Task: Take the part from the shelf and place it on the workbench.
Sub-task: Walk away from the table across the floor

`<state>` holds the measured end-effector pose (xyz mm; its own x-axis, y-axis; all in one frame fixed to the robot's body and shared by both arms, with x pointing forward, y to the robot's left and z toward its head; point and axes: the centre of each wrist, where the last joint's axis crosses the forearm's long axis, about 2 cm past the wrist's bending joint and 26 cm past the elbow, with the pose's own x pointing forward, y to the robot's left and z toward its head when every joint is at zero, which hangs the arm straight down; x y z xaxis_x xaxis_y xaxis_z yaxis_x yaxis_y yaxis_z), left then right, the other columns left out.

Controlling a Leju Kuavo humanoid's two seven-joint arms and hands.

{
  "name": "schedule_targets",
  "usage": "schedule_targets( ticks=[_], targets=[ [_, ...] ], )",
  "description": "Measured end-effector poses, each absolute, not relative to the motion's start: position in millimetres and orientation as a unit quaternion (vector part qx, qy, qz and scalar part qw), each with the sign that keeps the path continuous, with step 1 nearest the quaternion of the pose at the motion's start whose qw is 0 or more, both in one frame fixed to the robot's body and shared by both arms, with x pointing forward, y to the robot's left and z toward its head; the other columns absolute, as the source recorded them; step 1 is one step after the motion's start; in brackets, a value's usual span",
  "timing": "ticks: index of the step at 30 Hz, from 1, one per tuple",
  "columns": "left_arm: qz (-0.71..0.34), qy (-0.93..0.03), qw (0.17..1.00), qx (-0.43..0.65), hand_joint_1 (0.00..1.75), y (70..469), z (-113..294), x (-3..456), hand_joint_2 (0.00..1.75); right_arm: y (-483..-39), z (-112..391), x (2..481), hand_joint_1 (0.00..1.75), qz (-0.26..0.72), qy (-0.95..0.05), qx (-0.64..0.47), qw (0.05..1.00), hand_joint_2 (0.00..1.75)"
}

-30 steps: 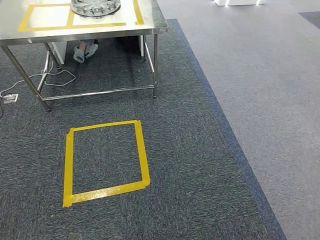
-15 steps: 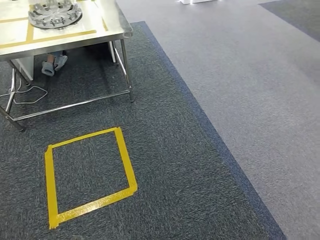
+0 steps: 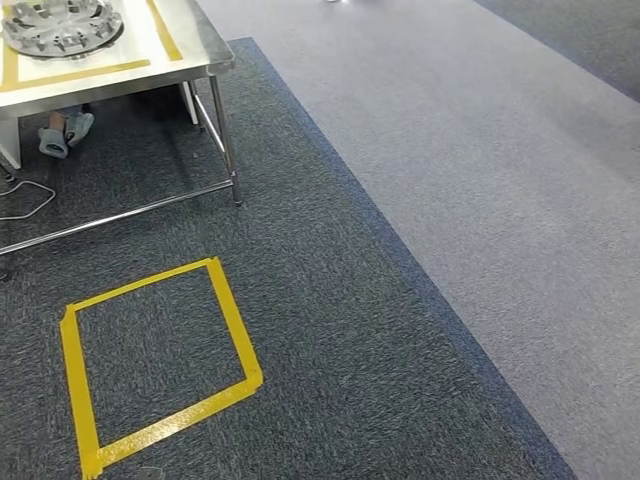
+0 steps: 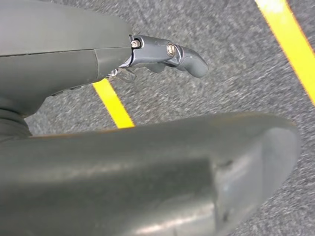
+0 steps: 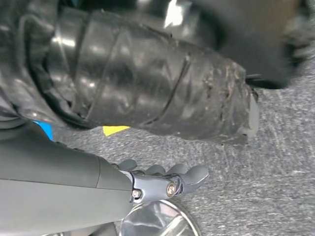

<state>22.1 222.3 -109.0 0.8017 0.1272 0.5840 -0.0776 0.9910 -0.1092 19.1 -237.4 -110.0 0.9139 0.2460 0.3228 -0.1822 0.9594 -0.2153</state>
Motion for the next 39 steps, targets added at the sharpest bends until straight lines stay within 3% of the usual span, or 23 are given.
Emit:
schedule_targets(
  ticks=[39],
  targets=[
    [0.057,-0.31,0.948,-0.042,0.0,217.2,-108.2,24.4,0.0,-250.7,-111.5,19.3,0.0,0.117,-0.168,-0.079,0.976,0.0]
  ],
)
